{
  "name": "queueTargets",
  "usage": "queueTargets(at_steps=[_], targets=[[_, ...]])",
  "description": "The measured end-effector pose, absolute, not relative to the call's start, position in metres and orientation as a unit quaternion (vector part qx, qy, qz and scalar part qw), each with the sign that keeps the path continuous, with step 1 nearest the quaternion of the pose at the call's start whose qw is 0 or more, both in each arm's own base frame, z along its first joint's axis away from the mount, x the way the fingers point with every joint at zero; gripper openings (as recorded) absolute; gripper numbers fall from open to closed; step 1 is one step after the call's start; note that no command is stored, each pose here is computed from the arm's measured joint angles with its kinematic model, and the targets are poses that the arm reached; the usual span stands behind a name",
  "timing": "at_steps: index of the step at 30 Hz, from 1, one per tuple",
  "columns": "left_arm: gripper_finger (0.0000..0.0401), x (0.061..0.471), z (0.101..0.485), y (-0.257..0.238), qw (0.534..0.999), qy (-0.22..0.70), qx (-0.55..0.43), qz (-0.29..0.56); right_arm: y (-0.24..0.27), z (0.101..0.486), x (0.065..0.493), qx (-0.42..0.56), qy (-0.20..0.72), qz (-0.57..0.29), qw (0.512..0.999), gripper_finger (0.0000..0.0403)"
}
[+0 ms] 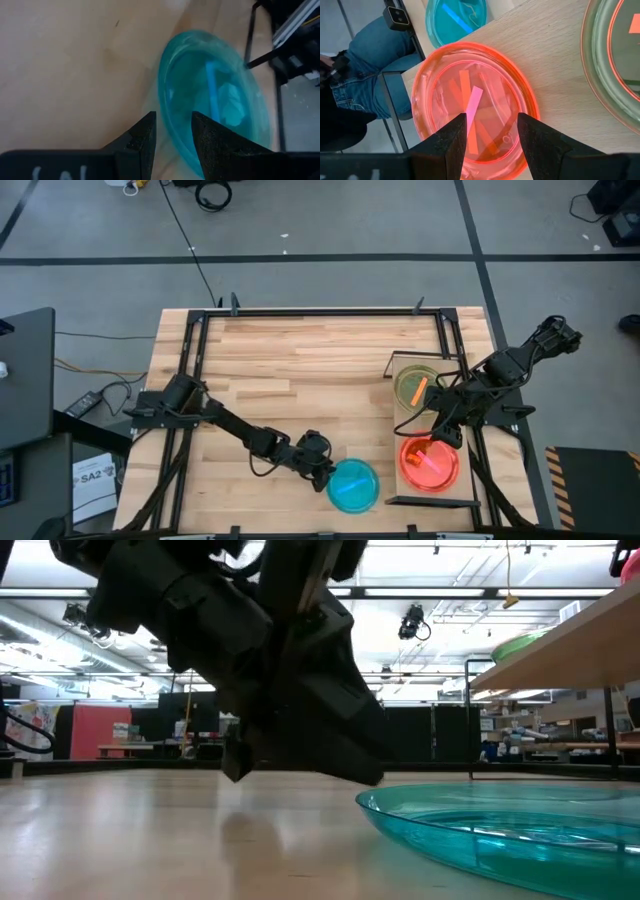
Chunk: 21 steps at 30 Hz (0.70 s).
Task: Place and stack plates onto a shelf
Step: Stack the blue transparent plate on top of the orange transparent plate on the shelf
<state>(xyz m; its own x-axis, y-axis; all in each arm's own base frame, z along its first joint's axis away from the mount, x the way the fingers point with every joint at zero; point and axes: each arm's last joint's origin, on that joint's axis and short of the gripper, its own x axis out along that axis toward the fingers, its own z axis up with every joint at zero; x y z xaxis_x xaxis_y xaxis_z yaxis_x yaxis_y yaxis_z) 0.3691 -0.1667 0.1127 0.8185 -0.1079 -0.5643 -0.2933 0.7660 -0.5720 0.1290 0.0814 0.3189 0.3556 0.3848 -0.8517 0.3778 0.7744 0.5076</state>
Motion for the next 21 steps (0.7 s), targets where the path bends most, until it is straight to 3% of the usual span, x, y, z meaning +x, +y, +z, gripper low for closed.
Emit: queueTargets(at_steps=[13,21], targets=[[0.0125,0.393,0.115,-0.179,0.884,0.367,-0.286,0.057,0.081,0.319,0.129,0.336,0.568,0.002,0.752,0.0182],[0.0068,0.394,0.115,-0.179,0.883,0.369,-0.283,0.060,0.081,0.319,0.129,0.336,0.568,0.002,0.752,0.0182]])
